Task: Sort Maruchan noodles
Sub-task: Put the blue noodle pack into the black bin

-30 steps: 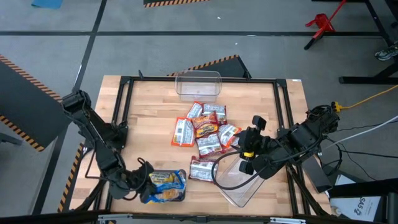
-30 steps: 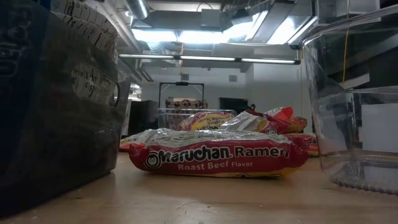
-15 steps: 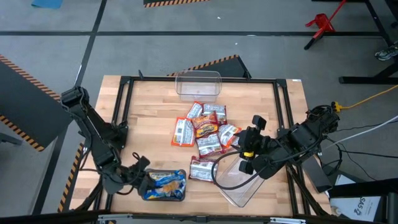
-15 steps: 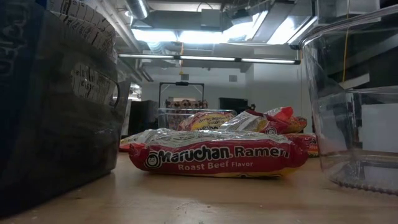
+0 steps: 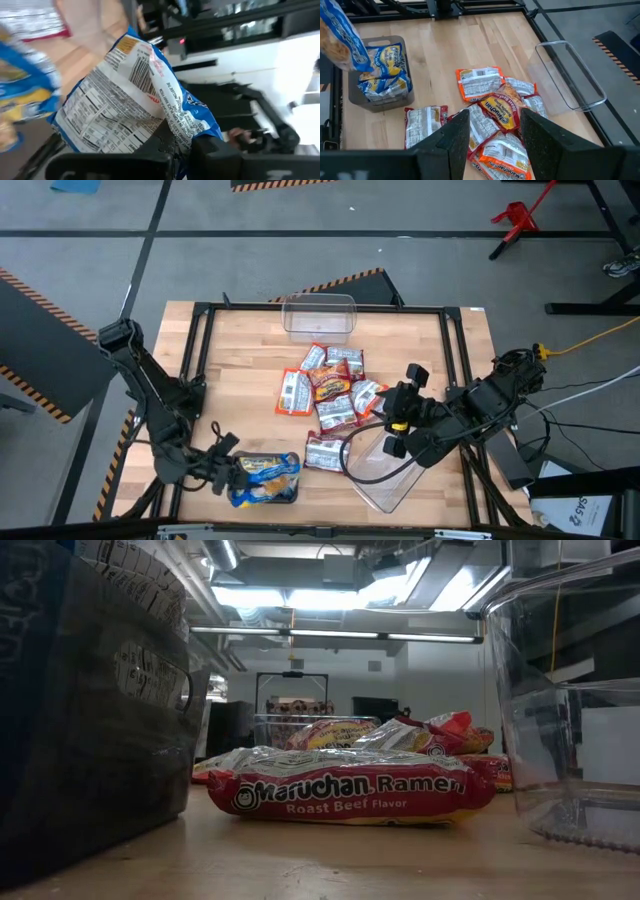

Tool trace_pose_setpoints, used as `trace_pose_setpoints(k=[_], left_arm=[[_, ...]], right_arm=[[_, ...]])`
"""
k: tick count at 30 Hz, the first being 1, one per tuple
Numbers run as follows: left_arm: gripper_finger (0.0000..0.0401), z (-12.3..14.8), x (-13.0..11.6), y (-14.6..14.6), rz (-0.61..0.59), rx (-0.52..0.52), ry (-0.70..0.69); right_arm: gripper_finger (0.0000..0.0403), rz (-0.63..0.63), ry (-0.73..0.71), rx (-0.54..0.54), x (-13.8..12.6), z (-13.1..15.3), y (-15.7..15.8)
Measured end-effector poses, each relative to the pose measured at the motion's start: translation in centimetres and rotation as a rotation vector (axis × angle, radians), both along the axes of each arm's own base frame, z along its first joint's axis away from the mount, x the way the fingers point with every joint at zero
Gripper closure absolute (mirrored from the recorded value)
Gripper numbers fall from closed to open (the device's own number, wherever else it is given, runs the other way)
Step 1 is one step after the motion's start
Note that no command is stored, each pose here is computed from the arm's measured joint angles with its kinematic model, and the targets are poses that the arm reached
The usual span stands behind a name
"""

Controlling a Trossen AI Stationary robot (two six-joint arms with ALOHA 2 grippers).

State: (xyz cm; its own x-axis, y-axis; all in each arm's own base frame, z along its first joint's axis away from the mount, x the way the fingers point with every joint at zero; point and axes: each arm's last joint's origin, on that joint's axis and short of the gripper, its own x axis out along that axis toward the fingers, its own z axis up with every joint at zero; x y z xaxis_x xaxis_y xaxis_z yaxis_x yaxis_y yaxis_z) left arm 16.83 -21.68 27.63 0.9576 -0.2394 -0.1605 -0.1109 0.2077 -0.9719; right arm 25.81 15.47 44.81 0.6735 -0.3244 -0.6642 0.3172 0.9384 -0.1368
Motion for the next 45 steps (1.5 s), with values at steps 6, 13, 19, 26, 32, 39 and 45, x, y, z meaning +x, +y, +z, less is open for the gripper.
trace_pose_setpoints(k=[6,13,19,26,32,39,45], left_arm=[[0.0395,-0.8,-0.2,0.0,-0.064,0.031,0.067],[0.0395,-1.0,-0.2,0.0,-0.072,0.025,0.095],[0.0395,-1.6,0.0,-0.3,-0.059,-0.008,0.118],[0.0395,-2.8,1.0,-0.8,-0.05,-0.017,0.147],[0.0395,-3.3,1.6,-0.4,-0.051,0.032,0.176],[0.0394,-4.6,1.5,-0.1,-0.023,0.051,0.276],[0.0388,-5.6,0.8,0.2,0.014,0.043,0.383]], right_arm=[[0.024,-0.003,-0.002,-0.006,0.0,0.0,0.0],[0.024,-0.004,-0.002,-0.008,0.0,0.0,0.0],[0.024,-0.004,-0.001,-0.009,0.0,0.0,0.0],[0.024,-0.004,-0.001,-0.009,0.0,0.0,0.0],[0.024,-0.004,-0.001,-0.009,0.0,0.0,0.0],[0.024,-0.004,-0.001,-0.009,0.0,0.0,0.0],[0.024,-0.005,0.003,-0.011,0.0,0.0,-0.1]])
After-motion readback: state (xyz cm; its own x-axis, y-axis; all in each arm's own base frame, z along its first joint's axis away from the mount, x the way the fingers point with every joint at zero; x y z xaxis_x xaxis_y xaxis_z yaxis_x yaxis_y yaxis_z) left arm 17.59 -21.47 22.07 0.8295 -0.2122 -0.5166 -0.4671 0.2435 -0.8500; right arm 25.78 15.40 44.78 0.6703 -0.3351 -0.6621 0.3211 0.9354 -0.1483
